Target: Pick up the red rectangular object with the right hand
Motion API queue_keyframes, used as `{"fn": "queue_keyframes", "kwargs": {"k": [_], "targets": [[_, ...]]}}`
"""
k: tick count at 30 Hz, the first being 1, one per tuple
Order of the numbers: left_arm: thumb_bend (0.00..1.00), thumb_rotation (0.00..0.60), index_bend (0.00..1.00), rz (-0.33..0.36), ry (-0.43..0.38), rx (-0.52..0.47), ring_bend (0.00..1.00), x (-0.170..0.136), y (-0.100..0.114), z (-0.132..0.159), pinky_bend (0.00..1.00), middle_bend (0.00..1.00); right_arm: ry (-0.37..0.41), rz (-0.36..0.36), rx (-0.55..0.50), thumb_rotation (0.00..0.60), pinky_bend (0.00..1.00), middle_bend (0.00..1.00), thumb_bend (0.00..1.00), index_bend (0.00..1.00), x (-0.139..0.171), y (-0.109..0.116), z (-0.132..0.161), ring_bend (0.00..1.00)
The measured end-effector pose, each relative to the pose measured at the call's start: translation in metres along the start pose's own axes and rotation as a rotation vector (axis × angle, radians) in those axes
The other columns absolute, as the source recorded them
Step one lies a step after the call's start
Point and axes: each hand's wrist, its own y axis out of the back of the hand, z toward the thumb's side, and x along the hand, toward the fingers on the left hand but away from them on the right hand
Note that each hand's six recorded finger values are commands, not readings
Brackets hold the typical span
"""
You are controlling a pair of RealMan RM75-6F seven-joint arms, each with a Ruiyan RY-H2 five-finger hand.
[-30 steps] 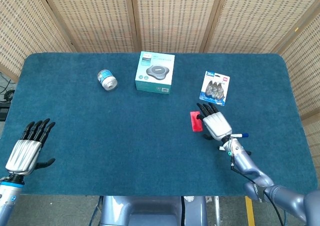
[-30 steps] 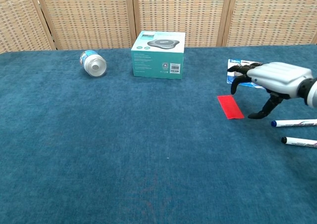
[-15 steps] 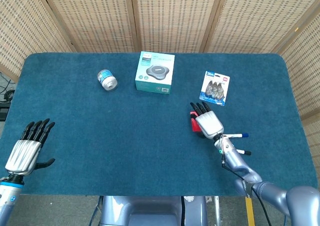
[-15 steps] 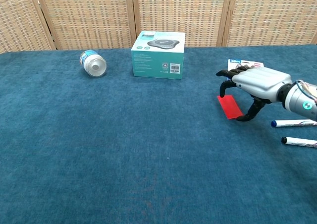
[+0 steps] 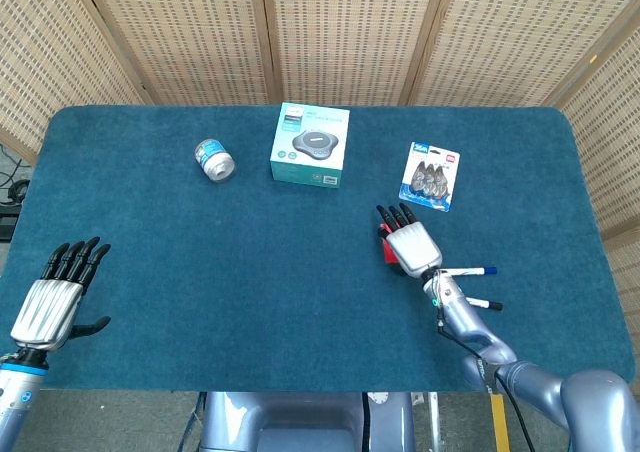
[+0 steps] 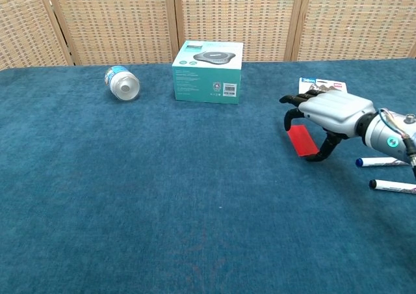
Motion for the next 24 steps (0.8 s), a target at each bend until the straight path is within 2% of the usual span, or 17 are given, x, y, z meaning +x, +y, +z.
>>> {"fn": "queue_keyframes", "kwargs": {"k": [9, 15, 18, 24], "targets": [[0.02, 0.6, 0.0, -0.001, -0.001, -0.005, 0.0, 0.0, 0.0, 0.0, 0.0, 0.0, -0.012, -0.001, 0.02, 0.6, 0.0, 0.0, 0.26, 0.3, -0.006, -0.002, 0.001, 0.0], [0.02, 0.6, 0.0, -0.001, -0.001, -0.005, 0.0, 0.0, 0.0, -0.001, 0.0, 0.0, -0.038, -0.029, 0.018, 0.6, 0.0, 0.0, 0.31, 0.31, -0.01, 0.004, -0.002, 0.0], [0.02, 0.6, 0.0, -0.001, -0.001, -0.006, 0.0, 0.0, 0.0, -0.001, 0.0, 0.0, -0.062, -0.072, -0.002, 0.6, 0.0, 0.0, 0.31, 0.31, -0.012, 0.013, -0.004, 0.0], [0.02, 0.6, 0.0, -0.001, -0.002, -0.008, 0.0, 0.0, 0.0, -0.001, 0.0, 0.0, -0.111, -0.219, -0.06, 0.6, 0.0, 0.0, 0.31, 0.29, -0.011, 0.04, -0.011, 0.0]]}}
